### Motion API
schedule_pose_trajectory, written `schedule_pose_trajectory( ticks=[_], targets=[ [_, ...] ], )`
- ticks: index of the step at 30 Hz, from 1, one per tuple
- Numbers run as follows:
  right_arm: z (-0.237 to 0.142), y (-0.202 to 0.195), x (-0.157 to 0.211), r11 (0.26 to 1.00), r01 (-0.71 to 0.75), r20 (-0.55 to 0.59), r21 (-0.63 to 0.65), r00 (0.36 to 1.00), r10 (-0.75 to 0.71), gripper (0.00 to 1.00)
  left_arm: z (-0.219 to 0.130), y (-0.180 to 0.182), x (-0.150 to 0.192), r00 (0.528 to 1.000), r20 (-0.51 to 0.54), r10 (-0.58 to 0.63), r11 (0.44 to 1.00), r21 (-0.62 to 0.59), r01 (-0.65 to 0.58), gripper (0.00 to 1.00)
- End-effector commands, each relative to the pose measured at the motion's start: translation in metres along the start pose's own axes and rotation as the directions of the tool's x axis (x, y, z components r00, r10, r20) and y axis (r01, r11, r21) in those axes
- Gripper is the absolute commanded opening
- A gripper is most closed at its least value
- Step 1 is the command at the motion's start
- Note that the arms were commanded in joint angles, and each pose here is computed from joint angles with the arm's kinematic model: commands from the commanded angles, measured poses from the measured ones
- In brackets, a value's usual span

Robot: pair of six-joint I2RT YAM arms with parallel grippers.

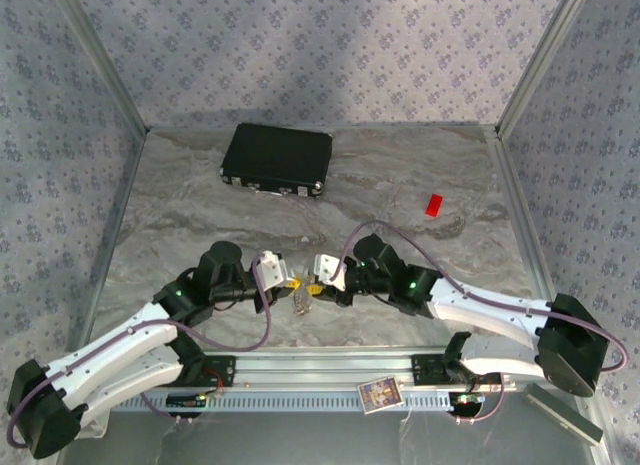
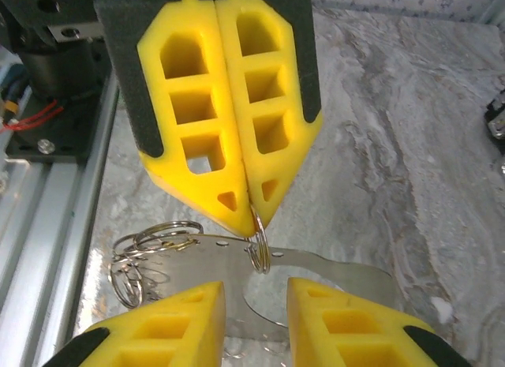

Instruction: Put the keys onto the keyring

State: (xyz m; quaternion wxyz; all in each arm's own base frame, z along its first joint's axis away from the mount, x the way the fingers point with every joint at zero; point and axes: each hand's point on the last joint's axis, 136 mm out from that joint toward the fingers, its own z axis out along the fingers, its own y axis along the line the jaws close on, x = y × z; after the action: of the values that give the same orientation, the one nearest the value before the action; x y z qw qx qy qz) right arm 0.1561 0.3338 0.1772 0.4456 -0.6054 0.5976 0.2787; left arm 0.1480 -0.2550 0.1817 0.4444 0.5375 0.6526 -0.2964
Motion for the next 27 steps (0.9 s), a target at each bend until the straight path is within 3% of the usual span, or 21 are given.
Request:
schedule_pose_trajectory(
  ticks=[1, 14, 21, 22, 24, 25, 27],
  targets=[
    [-0.007, -0.003, -0.001, 0.998, 0.061, -0.076, 0.023, 0.995, -0.059, 0.28, -0.004, 0.001, -0.007, 0.998, -0.039, 0.053, 0.999, 0.0, -0.053, 0.0],
    [0.0, -0.001, -0.019, 0.996, 0.091, -0.031, 0.009, 0.995, -0.091, 0.2, 0.003, -0.004, -0.018, 0.998, -0.052, 0.04, 0.997, 0.061, -0.037, 0.0],
    [0.003, 0.0, -0.018, 0.996, 0.084, -0.019, 0.001, 0.996, -0.084, 0.0, 0.004, -0.005, -0.022, 0.998, -0.047, 0.033, 0.997, 0.073, -0.029, 0.0],
    [0.003, 0.0, -0.018, 0.997, 0.083, -0.017, 0.001, 0.996, -0.083, 0.0, 0.004, -0.004, -0.022, 0.999, -0.044, 0.032, 0.997, 0.07, -0.029, 0.02],
    [0.003, 0.0, -0.016, 0.997, 0.075, -0.012, 0.004, 0.997, -0.075, 0.0, 0.004, -0.001, -0.02, 0.999, -0.036, 0.022, 0.999, 0.047, -0.02, 0.33],
    [0.002, 0.0, -0.014, 0.998, 0.069, -0.007, 0.005, 0.998, -0.069, 0.0, 0.004, 0.002, -0.019, 1.0, -0.012, 0.007, 1.0, 0.027, -0.007, 0.41],
    [0.001, -0.002, -0.012, 0.998, 0.054, 0.008, 0.011, 0.998, -0.054, 0.0, 0.002, 0.006, -0.02, 0.998, 0.058, -0.023, 1.0, -0.001, 0.023, 0.45]
  ],
)
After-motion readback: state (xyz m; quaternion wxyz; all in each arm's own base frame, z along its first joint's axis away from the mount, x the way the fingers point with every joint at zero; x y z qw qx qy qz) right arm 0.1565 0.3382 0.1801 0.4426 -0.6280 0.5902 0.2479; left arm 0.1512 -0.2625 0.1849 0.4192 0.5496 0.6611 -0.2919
